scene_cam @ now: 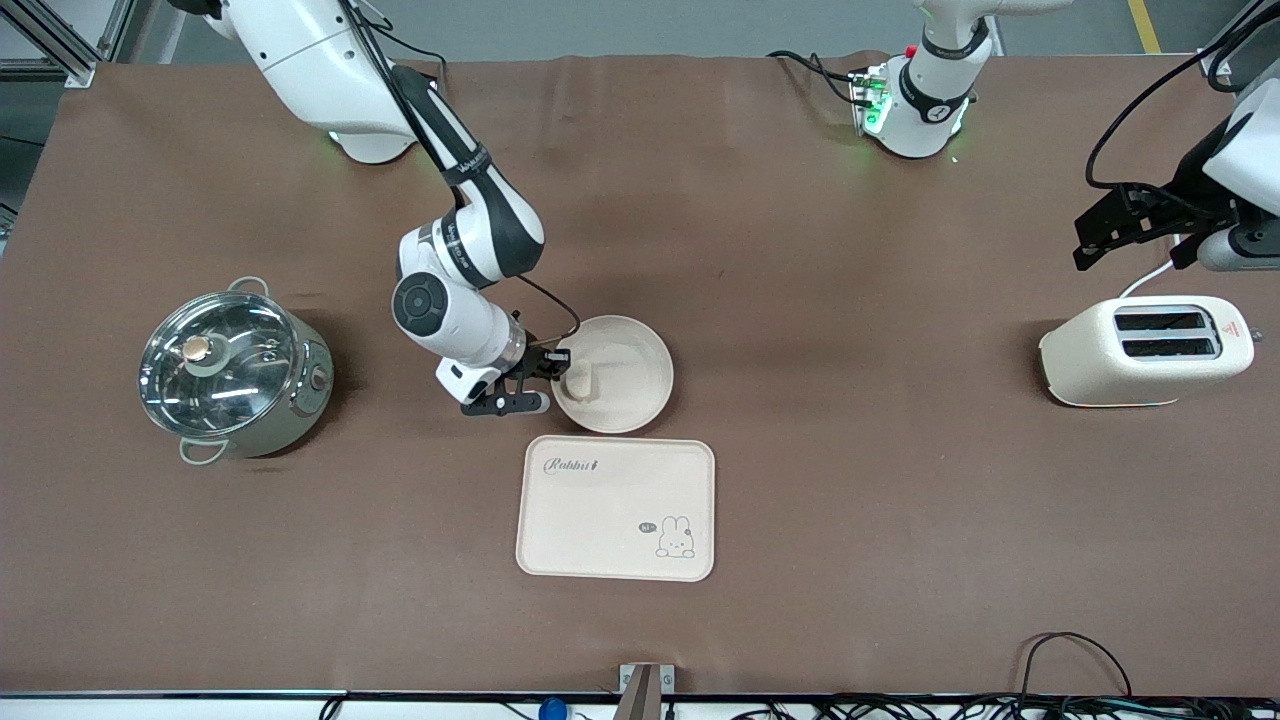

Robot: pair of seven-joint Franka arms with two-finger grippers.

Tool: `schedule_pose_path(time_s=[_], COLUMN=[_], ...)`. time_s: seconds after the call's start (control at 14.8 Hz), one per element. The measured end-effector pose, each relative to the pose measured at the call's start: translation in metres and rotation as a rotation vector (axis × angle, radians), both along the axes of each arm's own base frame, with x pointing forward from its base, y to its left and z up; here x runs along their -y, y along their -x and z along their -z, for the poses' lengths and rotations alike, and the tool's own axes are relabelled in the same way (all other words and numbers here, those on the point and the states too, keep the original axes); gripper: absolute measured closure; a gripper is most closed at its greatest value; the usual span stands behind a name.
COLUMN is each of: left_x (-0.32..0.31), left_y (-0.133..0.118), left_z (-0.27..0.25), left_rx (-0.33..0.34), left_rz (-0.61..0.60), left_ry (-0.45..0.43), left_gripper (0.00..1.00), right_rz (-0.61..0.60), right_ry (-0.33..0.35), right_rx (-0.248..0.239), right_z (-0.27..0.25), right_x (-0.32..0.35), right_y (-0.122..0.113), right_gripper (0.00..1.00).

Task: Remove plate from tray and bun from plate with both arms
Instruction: 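Lift the plate off the tray and set it beside the tray, then return the right gripper to rest while the left gripper reaches the plate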

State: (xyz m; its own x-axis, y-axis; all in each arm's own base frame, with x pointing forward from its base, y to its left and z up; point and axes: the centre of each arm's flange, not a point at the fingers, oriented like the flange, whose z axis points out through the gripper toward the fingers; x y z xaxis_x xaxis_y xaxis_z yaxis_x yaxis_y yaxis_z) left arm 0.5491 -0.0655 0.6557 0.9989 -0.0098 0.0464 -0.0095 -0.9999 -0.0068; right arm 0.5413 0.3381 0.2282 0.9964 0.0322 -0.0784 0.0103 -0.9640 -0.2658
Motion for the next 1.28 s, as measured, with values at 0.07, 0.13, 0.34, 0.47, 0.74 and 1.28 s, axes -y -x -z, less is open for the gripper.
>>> schedule_pose_path(time_s=[0.07,0.13,0.34,0.47,0.74,1.28], left_x=[0.0,0.0,0.0,0.0,0.0,0.045], left_y=[0.001,0.001,0.001,0.001,0.001,0.003], left_z=[0.001,0.001,0.002,0.002,0.003,0.024], left_rx=[-0.006,-0.012,-0.017,-0.018,-0.019,-0.112], left_rz=[0.0,0.0,0.0,0.0,0.0,-0.019], left_ry=[-0.001,-0.001,-0.002,-0.002,-0.002,0.17], left_gripper=[0.0,0.0,0.0,0.0,0.0,0.0], right_rz=[-0.004,-0.006,-0.002,-0.002,-0.006,-0.041], right_ry=[0.002,0.003,0.012,0.014,0.004,0.013], right_rx=[-0.002,-0.002,-0.008,-0.007,0.006,-0.043], right_z=[0.002,0.006,0.02,0.026,0.023,-0.029], right_x=[-0.002,-0.003,-0.001,-0.001,-0.006,-0.001], right_y=[0.003,0.006,0.009,0.008,0.003,-0.032], right_gripper=[0.96,0.96,0.96,0.96,0.93,0.17])
